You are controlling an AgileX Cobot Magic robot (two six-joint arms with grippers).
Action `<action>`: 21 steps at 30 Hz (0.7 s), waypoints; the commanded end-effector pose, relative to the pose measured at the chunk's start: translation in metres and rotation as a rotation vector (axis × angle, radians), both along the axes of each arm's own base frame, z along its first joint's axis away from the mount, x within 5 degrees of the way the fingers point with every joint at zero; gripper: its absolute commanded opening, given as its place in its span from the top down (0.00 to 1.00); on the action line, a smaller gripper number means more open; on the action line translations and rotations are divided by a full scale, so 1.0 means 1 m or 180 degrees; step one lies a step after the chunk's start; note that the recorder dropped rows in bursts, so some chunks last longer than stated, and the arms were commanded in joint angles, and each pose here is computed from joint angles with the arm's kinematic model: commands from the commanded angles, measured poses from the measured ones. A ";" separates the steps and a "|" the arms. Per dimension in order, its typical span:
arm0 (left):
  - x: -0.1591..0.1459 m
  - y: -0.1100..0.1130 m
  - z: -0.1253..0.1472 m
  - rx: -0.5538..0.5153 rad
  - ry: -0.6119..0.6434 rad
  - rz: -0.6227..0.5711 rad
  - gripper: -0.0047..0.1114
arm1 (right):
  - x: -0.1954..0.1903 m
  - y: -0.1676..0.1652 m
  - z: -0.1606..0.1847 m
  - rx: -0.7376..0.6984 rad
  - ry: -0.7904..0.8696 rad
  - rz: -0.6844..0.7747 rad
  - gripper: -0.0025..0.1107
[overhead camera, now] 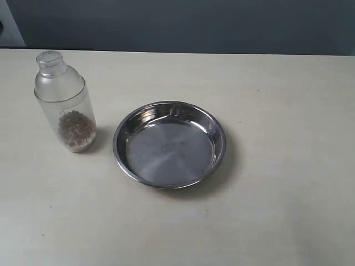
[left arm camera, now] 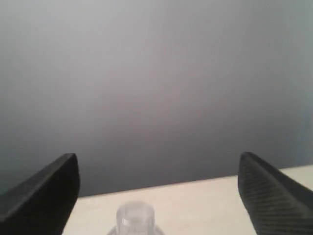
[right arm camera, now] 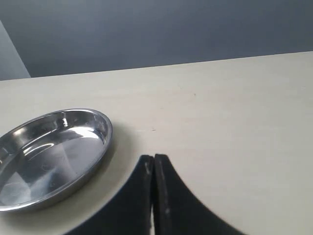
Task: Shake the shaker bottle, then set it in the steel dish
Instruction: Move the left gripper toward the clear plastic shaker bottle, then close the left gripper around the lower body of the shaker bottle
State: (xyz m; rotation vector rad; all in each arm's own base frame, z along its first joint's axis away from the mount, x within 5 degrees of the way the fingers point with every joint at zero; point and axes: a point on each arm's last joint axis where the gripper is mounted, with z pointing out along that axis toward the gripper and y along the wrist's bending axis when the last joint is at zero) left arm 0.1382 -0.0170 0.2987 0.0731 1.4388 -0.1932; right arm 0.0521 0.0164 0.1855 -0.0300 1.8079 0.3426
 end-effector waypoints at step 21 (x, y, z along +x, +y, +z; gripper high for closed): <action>-0.014 0.006 -0.086 -0.0227 0.0193 0.0180 0.23 | 0.000 0.000 0.001 -0.0010 -0.0042 -0.0002 0.98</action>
